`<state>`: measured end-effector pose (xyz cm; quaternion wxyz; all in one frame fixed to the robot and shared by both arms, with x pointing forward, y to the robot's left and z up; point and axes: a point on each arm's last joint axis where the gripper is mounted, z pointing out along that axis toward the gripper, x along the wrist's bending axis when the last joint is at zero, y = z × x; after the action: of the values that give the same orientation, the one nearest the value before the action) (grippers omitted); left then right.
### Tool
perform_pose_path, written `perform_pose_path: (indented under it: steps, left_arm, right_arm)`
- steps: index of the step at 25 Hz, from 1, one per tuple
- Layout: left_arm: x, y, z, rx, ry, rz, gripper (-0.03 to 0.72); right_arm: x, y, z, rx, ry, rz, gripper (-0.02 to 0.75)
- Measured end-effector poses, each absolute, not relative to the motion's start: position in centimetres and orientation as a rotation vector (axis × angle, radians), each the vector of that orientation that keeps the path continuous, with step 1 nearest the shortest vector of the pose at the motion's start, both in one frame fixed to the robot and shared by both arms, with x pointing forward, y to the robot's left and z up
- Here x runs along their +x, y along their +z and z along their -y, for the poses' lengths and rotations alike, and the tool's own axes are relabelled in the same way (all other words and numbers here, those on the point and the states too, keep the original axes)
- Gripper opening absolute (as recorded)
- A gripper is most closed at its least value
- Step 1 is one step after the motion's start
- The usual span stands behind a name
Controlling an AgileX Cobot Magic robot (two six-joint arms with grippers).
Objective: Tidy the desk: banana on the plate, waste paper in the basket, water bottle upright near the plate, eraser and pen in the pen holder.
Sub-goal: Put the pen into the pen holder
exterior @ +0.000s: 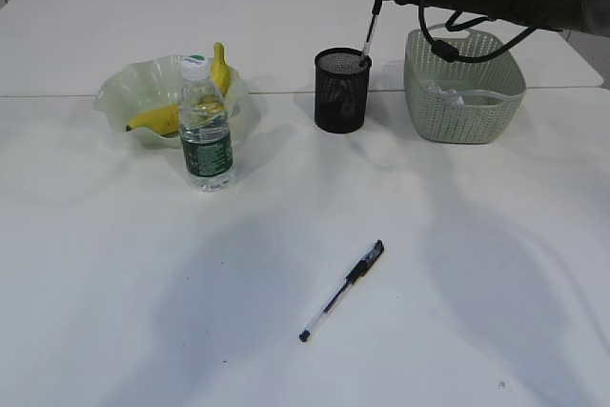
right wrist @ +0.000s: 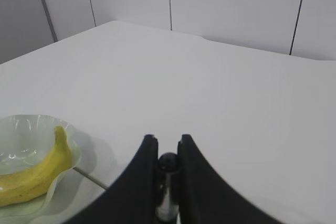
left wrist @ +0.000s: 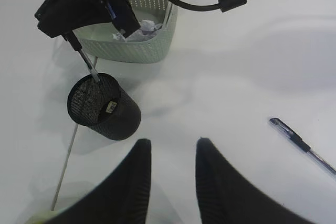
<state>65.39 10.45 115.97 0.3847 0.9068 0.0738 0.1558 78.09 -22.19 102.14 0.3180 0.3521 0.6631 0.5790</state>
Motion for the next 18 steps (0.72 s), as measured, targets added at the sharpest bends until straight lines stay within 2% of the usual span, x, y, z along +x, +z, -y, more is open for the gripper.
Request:
perform_pose_path:
  steps: [4, 11, 18]
  left_arm:
    - [65.4, 116.0, -10.5, 2.31, 0.397, -0.188, 0.197]
    - [65.4, 116.0, -10.5, 2.312, 0.396, -0.188, 0.197]
    - [65.4, 115.9, -10.6, 2.325, 0.406, -0.191, 0.197]
  right_arm:
    - [78.1, 102.0, 22.1, 0.918, 1.529, -1.75, 0.057]
    - [78.3, 99.4, 19.9, 0.926, 1.547, -1.813, 0.065]
    - [78.4, 99.5, 18.5, 0.894, 1.567, -1.821, 0.068]
